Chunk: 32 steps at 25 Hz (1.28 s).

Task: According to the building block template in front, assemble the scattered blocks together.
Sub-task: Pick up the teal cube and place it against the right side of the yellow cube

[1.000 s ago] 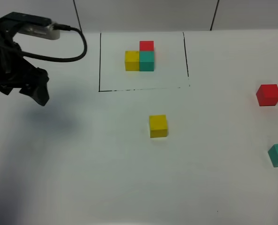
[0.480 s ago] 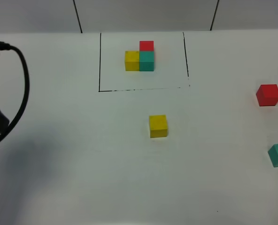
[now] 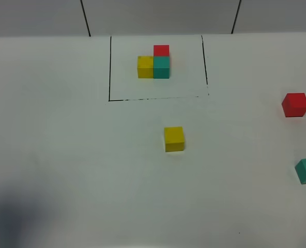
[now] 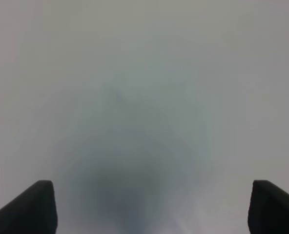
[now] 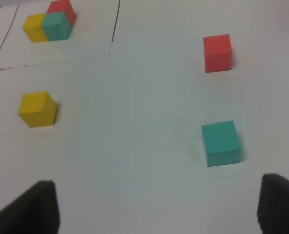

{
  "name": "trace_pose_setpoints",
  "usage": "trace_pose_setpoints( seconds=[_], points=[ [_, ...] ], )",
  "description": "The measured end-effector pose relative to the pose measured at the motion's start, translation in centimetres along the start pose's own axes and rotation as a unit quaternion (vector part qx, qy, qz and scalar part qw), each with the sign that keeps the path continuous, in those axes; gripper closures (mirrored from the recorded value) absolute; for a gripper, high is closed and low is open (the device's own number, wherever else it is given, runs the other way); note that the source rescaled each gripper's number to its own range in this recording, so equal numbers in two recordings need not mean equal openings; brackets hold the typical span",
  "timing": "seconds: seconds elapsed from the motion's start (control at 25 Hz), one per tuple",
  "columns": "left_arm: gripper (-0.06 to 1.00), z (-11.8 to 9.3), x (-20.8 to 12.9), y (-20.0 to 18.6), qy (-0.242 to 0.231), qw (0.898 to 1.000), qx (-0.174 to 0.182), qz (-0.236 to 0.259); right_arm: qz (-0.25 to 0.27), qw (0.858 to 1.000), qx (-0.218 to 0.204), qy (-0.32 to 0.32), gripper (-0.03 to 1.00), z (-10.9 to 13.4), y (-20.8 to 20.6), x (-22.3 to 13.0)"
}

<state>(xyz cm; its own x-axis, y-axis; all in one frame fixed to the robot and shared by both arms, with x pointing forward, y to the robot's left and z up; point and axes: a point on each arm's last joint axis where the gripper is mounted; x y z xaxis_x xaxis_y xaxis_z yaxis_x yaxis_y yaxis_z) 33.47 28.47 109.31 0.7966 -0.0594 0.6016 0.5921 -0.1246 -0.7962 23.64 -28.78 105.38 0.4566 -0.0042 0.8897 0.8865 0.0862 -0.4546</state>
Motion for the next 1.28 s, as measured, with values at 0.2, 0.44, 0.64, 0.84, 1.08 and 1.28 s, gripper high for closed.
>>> trace_pose_setpoints(
  seconds=[0.2,0.44,0.64,0.84,1.08,1.28],
  points=[
    [0.09,-0.1,-3.6,-1.8,0.000,0.998,-0.010,-0.067,0.000,1.000,0.000,0.000,0.30,0.0,0.0,0.0],
    [0.09,0.1,-7.8,-2.2,0.003,0.991,-0.014,-0.131,0.000,1.000,0.000,0.000,0.30,0.0,0.0,0.0],
    [0.09,0.1,-9.4,-2.8,0.004,0.985,-0.019,-0.174,0.000,1.000,0.000,0.000,0.30,0.0,0.0,0.0],
    [0.09,-0.2,-10.2,-2.9,0.001,0.985,-0.034,-0.169,0.000,1.000,0.000,0.000,0.30,0.0,0.0,0.0],
    [0.09,-0.4,-11.1,-2.3,-0.001,0.988,-0.049,-0.144,0.000,1.000,0.000,0.000,0.30,0.0,0.0,0.0],
    [0.09,-0.4,-11.6,-2.7,0.001,0.985,-0.051,-0.166,0.000,1.000,0.000,0.000,0.30,0.0,0.0,0.0]
  ],
)
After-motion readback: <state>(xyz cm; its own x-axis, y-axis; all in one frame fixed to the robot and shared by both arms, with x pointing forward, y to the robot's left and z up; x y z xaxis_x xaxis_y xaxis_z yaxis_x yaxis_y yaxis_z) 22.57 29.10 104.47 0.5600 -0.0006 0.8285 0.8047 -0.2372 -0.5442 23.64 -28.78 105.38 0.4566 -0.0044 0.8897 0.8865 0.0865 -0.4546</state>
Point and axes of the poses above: a point on each arm's last joint axis where the gripper is mounted, y pointing out along that axis toward the gripper, z along the wrist's bending axis when the last joint is at zero, x = y × z, and after that the axes turned 5 degrees about -y, right-handed
